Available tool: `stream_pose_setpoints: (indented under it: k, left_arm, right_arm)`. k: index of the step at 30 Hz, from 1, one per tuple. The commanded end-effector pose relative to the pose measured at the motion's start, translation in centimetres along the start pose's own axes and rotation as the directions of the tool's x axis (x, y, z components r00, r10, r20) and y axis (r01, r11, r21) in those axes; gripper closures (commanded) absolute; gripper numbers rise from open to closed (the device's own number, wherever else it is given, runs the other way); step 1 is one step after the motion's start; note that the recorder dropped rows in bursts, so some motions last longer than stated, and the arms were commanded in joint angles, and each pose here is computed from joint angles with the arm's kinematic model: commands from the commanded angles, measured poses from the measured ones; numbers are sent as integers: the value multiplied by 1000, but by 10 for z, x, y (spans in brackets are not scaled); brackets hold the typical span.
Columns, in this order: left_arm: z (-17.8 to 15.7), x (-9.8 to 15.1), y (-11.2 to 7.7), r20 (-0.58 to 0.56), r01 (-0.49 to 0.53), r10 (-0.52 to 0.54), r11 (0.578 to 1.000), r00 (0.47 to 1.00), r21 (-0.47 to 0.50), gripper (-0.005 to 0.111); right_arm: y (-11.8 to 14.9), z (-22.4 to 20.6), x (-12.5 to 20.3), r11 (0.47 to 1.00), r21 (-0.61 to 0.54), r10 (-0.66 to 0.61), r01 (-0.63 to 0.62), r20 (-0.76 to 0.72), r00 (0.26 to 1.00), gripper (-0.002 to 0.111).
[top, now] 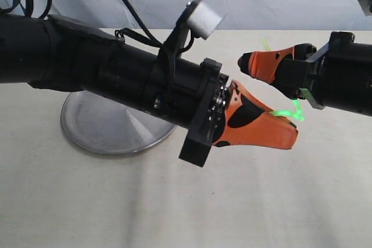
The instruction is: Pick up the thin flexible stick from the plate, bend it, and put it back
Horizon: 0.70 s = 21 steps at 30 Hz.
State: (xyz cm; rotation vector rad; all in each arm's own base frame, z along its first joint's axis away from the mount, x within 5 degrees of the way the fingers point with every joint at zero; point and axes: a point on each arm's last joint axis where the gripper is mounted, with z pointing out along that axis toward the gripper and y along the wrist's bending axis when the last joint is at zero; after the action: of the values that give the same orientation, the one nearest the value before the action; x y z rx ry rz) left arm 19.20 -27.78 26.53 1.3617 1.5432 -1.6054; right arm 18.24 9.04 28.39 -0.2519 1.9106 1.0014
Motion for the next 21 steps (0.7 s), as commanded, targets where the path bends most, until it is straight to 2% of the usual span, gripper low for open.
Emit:
stream_pose_setpoints:
  k: [1, 17, 21]
  left_arm:
    - [2, 4, 19, 13, 51, -50, 990, 999, -134, 107]
    - [2, 2, 21, 33, 37, -33, 987, 999, -156, 107]
    - [0, 12, 27, -76, 21, -39, 975, 996, -223, 107]
  right_arm:
    - [15, -2, 1, 990, -141, 17, -19, -17, 1000, 109]
    - [15, -1, 1, 991, -135, 17, -19, -16, 1000, 109]
    - [15, -1, 1, 991, -135, 17, -19, -16, 1000, 109]
